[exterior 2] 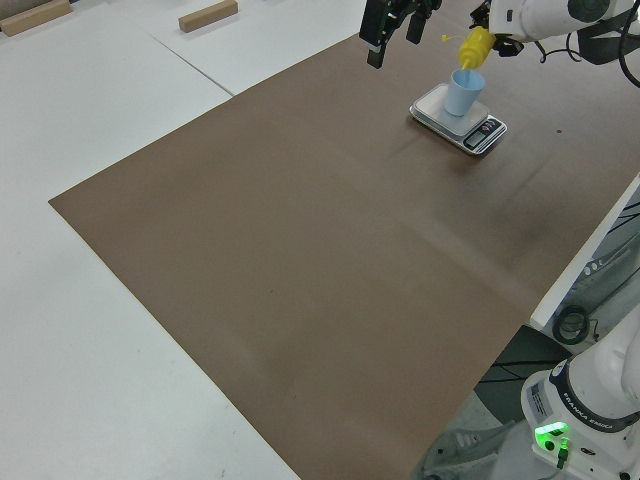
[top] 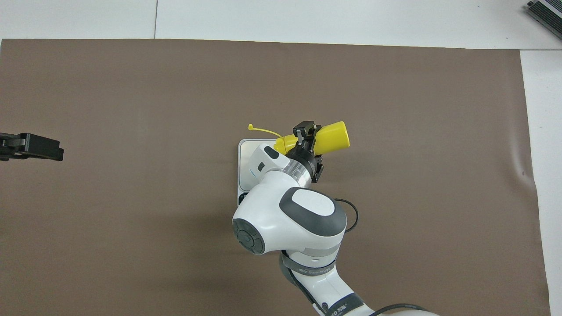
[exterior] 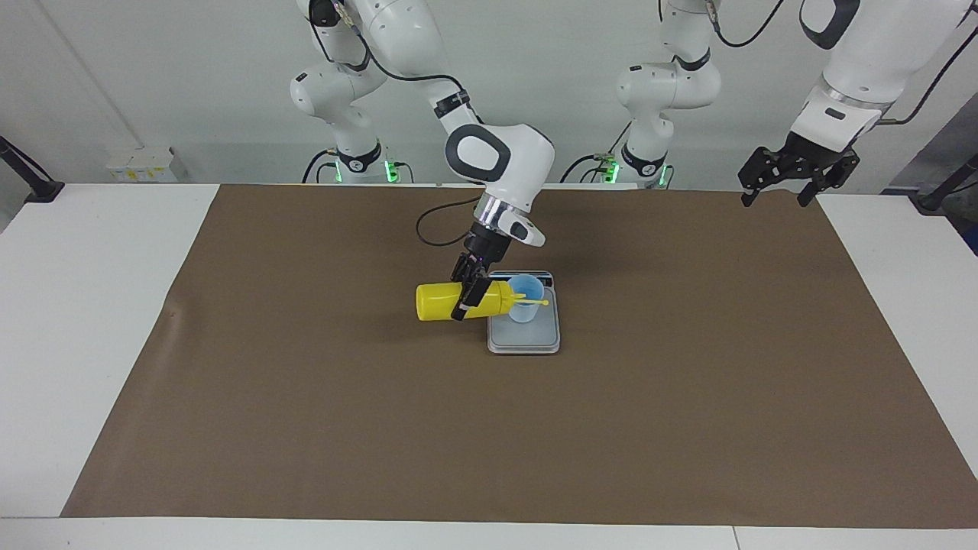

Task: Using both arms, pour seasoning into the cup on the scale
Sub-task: 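Tilt the bottle nozzle down over the blue cup with the right gripper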

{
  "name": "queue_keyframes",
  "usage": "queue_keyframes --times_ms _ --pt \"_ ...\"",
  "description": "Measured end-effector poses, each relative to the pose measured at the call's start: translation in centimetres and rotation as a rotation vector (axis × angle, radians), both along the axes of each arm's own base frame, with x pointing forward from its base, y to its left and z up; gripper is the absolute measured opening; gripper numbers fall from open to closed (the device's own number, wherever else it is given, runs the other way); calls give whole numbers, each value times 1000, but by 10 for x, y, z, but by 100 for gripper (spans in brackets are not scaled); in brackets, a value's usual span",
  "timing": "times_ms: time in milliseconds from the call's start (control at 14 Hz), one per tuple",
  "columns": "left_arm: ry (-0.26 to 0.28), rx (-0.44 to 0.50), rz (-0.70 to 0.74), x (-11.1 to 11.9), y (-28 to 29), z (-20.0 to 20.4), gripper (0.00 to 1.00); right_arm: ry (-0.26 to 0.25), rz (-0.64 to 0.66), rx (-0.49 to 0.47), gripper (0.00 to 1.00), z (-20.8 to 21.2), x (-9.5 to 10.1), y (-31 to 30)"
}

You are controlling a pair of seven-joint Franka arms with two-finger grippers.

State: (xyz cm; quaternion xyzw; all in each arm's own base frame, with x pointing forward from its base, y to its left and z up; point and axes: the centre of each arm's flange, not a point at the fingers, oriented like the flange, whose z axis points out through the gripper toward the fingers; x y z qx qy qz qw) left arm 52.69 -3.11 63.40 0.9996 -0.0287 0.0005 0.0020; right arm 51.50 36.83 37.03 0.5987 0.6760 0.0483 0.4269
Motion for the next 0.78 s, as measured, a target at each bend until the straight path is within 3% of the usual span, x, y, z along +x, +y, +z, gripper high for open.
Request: queue_keyframes --times_ms 285,783 --pt "0 0 0 0 0 0 100 -12 24 -55 58 -2 -1 -1" --pt "0 0 0 0 0 0 100 34 164 -209 58 -3 -13 12"
